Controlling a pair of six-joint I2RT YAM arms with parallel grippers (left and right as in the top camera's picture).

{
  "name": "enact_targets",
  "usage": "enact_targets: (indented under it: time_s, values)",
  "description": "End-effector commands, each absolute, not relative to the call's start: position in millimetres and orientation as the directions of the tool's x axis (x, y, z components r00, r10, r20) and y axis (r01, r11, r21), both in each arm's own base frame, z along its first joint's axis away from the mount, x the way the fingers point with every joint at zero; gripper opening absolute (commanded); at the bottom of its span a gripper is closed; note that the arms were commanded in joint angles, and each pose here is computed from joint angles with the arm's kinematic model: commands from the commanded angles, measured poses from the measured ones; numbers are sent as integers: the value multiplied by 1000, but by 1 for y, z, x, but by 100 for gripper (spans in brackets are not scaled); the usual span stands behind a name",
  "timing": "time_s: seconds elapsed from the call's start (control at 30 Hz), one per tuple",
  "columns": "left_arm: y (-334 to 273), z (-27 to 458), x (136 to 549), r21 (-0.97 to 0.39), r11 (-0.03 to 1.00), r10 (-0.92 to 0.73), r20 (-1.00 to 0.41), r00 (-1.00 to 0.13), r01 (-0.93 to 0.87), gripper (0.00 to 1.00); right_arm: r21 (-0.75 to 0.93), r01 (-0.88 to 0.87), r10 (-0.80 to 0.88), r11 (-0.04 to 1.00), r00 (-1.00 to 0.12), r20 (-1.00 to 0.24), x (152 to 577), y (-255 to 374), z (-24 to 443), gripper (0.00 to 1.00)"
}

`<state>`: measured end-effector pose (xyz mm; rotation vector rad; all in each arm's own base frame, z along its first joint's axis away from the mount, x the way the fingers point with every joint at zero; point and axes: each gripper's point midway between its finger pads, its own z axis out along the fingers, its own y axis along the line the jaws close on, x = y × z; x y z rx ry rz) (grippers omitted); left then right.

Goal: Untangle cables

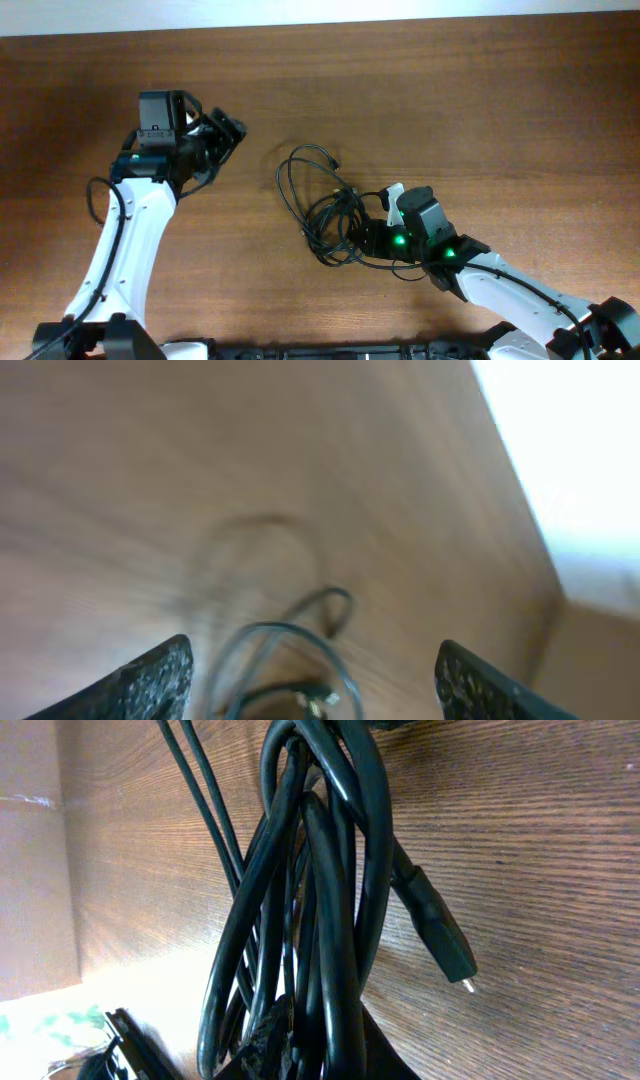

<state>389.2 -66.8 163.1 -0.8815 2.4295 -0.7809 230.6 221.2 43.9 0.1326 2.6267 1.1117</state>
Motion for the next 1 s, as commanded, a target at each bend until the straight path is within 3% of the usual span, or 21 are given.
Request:
enact_targets:
  time_s: [0.0,0.2,0.37,0.47,0.5,0.53,0.7,0.87,0.9,0.93,0.97]
  values:
    - [-122,187,382,-719,646,-550,-207,-809,-255,70,703,-43,192,710,-948,-253,234,219,44,14]
    - [-195,141,359,-644,605,-614,-3,-789,-468,65,703,-43,192,710,-948,-252,234,219,44,14]
    - [-238,83,348,-574,671,-535,65,-842,-470,58,702,-43,192,710,-948,-252,234,219,44,14]
    - [-250,59,352,-567,683,-517,69,-853,-460,36,702,-43,192,710,-948,-252,234,219,44,14]
    - [-252,56,354,-567,686,-513,67,-856,-455,23,702,-43,192,710,-948,-252,234,219,44,14]
    - [-253,56,358,-580,702,-488,32,-872,-414,0,702,-42,192,711,-949,-251,234,219,44,14]
    - [-230,91,418,-707,632,-552,-122,-825,-318,0,701,-41,191,712,-949,-249,234,219,43,14]
    - [-176,92,441,-717,562,-656,-82,-751,-413,0,701,-41,192,712,-949,-250,234,218,43,14]
    - [-174,92,440,-721,553,-654,-65,-754,-418,2,699,-40,193,714,-948,-252,234,218,43,14]
    - [-174,88,436,-711,554,-650,-44,-758,-433,22,697,-40,195,716,-947,-254,235,218,43,14]
    - [-173,85,432,-699,562,-646,-36,-762,-443,29,696,-38,197,717,-947,-255,235,217,43,14]
